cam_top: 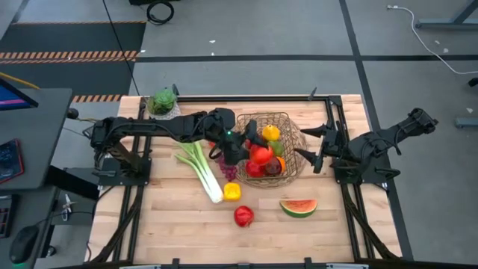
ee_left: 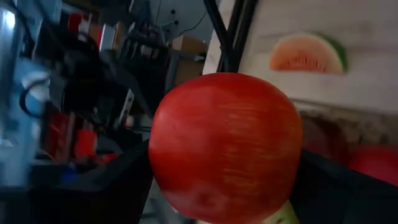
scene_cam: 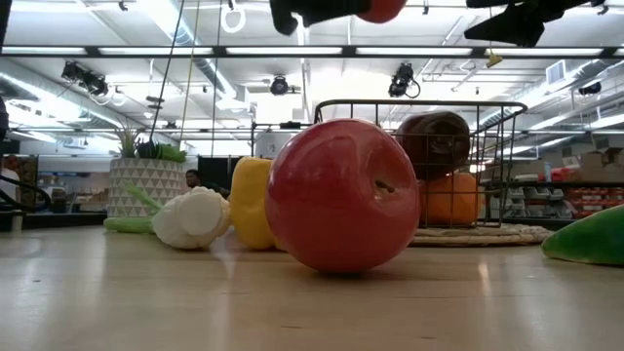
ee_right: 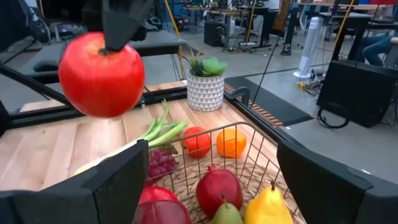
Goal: Build produce basket
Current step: Put the apple into the wire basket
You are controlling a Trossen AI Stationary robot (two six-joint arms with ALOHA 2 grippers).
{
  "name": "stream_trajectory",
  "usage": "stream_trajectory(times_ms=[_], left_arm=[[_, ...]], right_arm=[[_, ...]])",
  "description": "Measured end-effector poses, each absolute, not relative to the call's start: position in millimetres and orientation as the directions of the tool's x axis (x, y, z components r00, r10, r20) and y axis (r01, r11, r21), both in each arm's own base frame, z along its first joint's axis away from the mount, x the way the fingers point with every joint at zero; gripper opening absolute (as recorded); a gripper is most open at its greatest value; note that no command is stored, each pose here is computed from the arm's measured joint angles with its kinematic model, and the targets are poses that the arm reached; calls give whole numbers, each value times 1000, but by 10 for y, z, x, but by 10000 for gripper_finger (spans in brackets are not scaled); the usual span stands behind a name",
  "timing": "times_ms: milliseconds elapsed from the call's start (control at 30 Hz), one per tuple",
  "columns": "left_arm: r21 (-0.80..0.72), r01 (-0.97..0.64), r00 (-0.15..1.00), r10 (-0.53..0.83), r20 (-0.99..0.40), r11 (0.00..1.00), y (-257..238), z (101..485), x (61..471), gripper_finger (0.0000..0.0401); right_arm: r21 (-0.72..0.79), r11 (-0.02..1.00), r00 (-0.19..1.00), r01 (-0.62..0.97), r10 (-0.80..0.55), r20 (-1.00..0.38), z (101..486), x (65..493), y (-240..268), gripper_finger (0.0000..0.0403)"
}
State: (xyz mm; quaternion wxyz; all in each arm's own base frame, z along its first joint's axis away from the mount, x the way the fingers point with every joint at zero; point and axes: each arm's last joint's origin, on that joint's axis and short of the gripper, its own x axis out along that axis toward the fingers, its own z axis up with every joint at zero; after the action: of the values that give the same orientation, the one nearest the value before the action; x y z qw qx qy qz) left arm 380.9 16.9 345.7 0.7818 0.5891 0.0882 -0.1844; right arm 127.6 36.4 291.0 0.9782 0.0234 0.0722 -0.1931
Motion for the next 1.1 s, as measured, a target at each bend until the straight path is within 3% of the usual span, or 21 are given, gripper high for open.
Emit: stream_trajectory(times_ms=[233, 533, 733, 1100], left_arm=[[936, 340, 918, -186, -351, -87, 168, 3462, 3811, 318], [916, 209, 941, -184, -284, -343, 169, 3528, 3834, 318], [889, 104, 962, -182, -203, -446, 170, 3608, 3853, 318], [757, 20, 965, -186, -187, -654, 156, 3625, 3857, 318]], right_arm=[[-3, 927, 917, 375, -372, -143, 2919, 1278, 365, 358], [-10, 928, 918, 373, -371, -138, 2925, 1279, 366, 358], [-8, 929, 919, 370, -368, -139, 2925, 1279, 367, 358], [-9, 929, 919, 370, -368, -139, 2924, 1279, 367, 358]])
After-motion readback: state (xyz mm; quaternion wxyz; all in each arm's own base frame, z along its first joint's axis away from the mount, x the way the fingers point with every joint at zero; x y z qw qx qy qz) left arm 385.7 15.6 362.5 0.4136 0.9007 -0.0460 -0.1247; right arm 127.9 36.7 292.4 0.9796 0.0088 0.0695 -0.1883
